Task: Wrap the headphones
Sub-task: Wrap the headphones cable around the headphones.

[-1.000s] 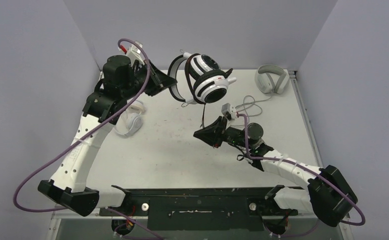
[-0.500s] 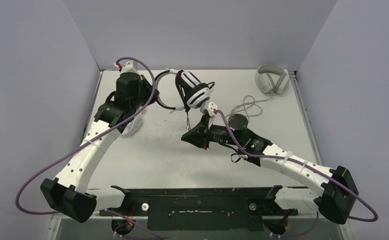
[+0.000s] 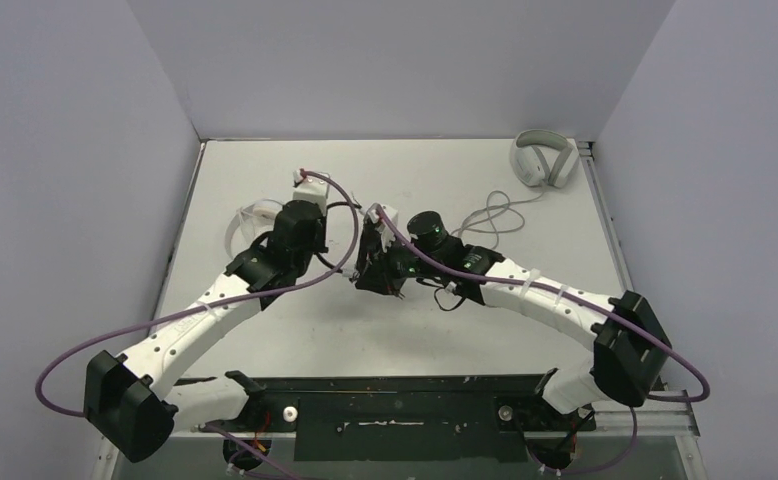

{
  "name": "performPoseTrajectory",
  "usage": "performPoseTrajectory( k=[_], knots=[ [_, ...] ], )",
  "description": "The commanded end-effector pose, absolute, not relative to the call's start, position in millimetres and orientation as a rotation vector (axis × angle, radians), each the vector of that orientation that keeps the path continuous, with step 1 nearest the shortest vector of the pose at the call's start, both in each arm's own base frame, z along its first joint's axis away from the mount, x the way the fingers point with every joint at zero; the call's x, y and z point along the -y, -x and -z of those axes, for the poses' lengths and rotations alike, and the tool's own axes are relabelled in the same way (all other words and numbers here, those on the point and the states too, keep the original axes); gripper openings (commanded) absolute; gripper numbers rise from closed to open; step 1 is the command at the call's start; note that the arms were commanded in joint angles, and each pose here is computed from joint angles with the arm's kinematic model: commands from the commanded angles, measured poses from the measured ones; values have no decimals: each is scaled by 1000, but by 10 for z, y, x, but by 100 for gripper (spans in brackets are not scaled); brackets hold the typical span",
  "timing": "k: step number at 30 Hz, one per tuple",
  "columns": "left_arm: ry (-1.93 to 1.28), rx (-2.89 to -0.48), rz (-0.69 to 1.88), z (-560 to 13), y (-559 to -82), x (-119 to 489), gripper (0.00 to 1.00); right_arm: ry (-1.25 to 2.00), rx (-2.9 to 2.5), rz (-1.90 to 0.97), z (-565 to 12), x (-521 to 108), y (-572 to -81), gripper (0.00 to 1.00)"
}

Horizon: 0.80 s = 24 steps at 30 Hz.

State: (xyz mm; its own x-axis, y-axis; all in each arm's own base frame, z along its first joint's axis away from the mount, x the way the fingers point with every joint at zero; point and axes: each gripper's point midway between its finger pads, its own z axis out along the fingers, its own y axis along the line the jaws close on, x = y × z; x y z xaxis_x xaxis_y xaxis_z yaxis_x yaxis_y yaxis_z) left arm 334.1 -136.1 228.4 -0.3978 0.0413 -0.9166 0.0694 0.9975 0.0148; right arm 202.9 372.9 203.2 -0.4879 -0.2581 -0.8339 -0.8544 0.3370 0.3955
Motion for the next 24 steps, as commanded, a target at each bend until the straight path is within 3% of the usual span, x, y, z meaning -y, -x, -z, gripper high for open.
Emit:
performPoseTrajectory(
  k=[1, 8, 22, 24],
  knots=[
    [-167, -1878, -53, -2527, -3452, 1451, 0, 938, -1907, -1154, -2266, -3832, -2210, 0],
    [-309, -1971, -96, -2120, -3379, 1483, 0, 828, -1975, -1192, -2185, -3609, -2432, 0],
    [-440, -2188, -49, -1687, -3276, 1689, 0, 822, -2122, -1122, -1868, -3391, -2592, 15],
    [-446, -2218, -42, -1643, -3270, 1720, 0, 831, -2123, -1116, -1844, -3389, -2597, 12]
  ],
)
